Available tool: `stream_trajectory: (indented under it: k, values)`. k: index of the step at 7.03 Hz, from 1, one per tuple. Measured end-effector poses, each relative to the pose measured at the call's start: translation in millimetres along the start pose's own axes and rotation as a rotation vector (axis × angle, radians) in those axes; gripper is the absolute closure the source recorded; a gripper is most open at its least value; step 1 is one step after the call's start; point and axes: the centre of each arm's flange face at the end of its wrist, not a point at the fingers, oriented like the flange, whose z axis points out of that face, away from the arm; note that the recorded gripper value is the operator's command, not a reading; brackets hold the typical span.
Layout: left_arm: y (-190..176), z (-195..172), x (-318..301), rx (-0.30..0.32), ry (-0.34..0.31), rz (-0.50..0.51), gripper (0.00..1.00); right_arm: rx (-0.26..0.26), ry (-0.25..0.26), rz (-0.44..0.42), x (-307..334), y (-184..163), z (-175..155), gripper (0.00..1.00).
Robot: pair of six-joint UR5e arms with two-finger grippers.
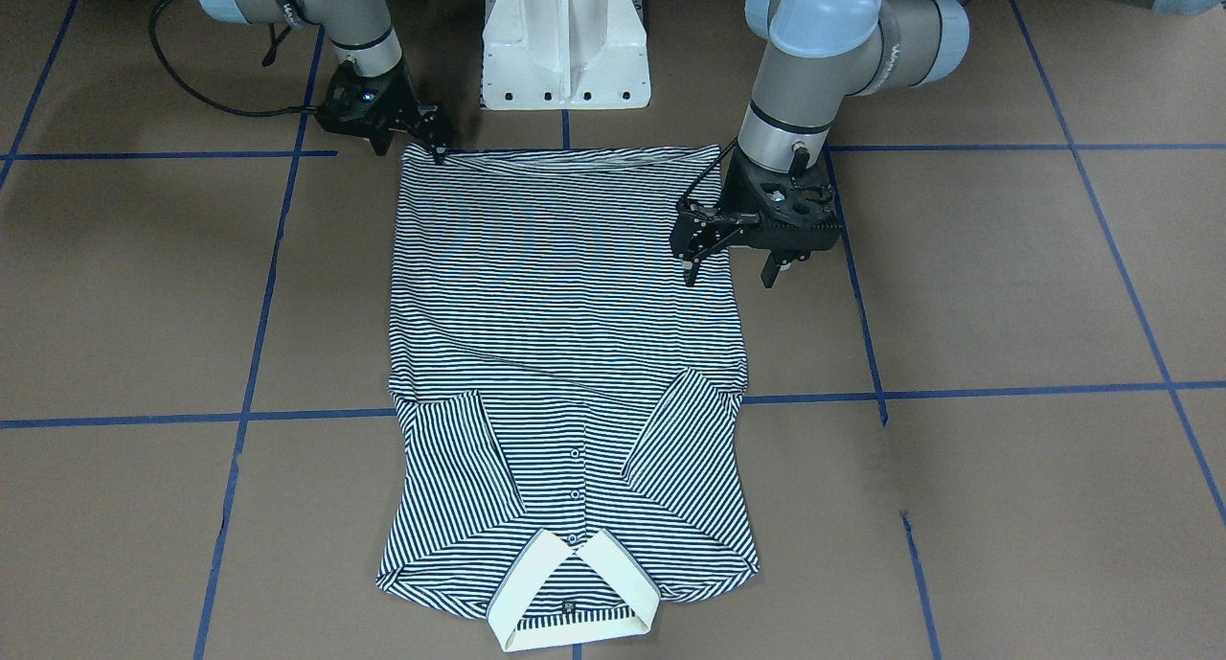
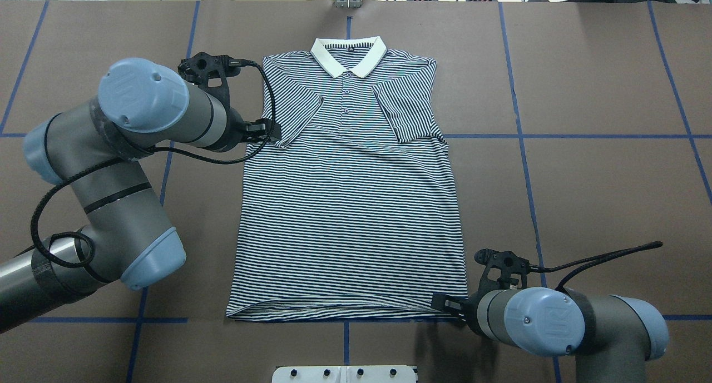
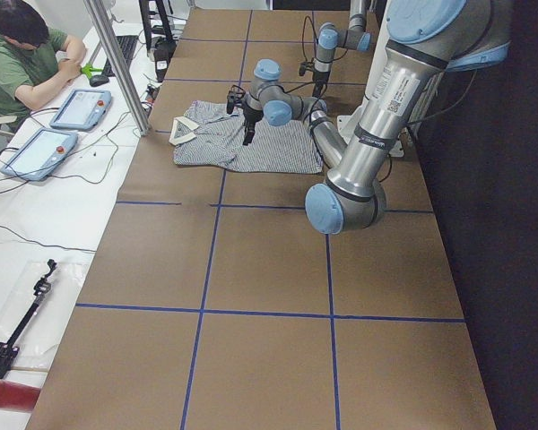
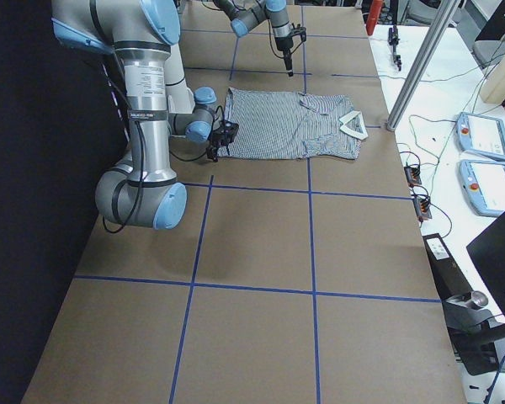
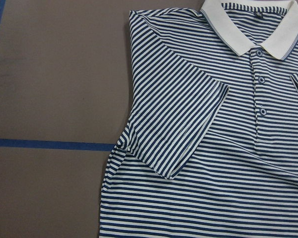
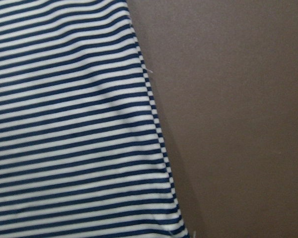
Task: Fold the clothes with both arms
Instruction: 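Move the left gripper down to the hem corner nearest it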
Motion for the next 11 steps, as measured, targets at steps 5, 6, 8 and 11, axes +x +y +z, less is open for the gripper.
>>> stream_trajectory:
  k: [5,6,8,11]
  values:
    - [0.0,-1.2,0.1,0.001,0.002,0.000,0.00,-0.027,0.005,0.018,0.0,2.8,-1.2,1.00]
    - [0.6,-1.0,0.5,0.000,0.002,0.001,0.00,-0.032,0.004,0.018,-0.4,3.4,-2.6,1.00]
    - [2.1,-0.1,1.7,-0.002,0.003,0.001,0.00,-0.033,0.002,0.024,-0.8,2.1,-4.4,1.00]
    - [8.8,4.6,4.8,-0.014,0.002,0.003,0.00,-0.029,-0.003,0.043,-1.8,-0.9,-6.9,1.00]
